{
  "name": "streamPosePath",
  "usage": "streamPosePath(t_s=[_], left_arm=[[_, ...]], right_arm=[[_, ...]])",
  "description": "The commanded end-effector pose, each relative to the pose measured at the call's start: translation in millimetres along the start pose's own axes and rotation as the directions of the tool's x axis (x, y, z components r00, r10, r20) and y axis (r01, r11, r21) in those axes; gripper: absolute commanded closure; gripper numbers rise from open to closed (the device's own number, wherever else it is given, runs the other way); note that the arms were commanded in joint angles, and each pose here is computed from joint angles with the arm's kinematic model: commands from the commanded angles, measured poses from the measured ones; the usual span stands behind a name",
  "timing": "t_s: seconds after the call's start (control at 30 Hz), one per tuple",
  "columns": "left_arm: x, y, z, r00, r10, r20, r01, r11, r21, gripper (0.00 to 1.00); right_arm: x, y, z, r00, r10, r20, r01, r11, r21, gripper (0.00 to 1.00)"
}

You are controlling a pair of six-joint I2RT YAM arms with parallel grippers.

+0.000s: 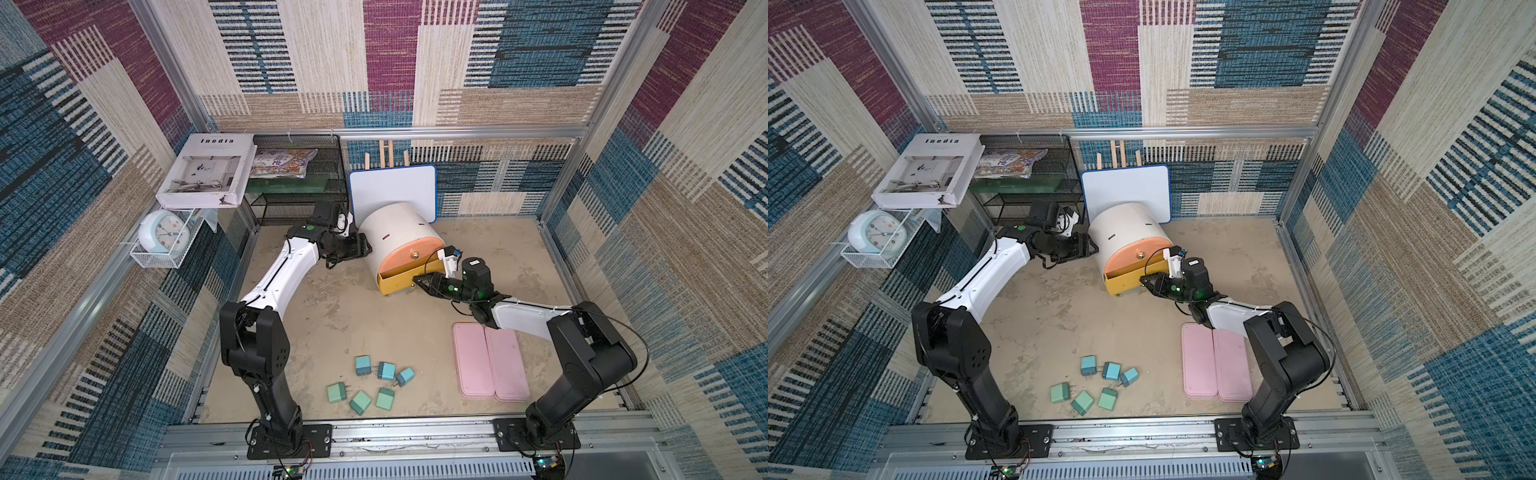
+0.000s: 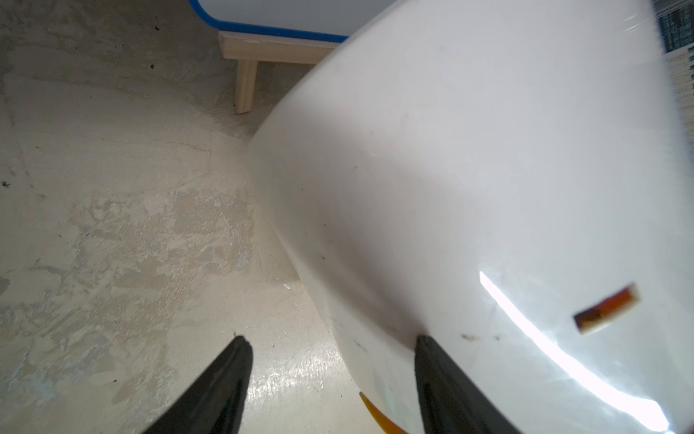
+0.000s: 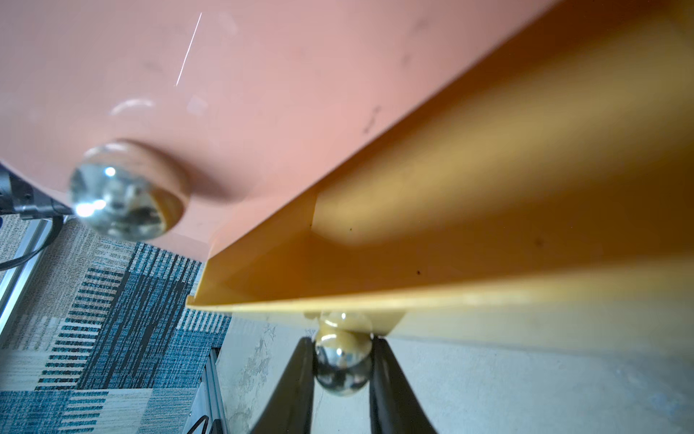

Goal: Place the plugs into the drawer by color
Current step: Open the drawer in the storage box.

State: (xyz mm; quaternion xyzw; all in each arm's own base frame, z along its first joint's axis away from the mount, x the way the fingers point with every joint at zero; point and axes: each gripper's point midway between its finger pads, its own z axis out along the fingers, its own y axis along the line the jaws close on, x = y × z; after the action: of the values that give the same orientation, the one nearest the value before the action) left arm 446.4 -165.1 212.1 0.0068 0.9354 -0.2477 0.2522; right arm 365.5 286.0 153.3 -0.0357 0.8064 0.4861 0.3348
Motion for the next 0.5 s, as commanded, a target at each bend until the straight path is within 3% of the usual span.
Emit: streamPosePath(t_s=[0.0, 0.47], left_arm=[[-2.5, -0.1, -3.3, 1.0, 0.005, 0.014, -0.004, 1.0, -0.009, 0.27], [-2.9, -1.9, -5.4, 1.0, 0.008, 0.017, -0.008, 1.0, -0.004, 0.27]], right_arm=[[3.6, 12.4, -4.0, 0.999, -0.034, 0.002, 0.034, 0.999, -0.023, 0.86], [52.3, 17.1, -36.1, 0.999, -0.023, -0.039, 0.025, 0.998, 0.06, 0.84]])
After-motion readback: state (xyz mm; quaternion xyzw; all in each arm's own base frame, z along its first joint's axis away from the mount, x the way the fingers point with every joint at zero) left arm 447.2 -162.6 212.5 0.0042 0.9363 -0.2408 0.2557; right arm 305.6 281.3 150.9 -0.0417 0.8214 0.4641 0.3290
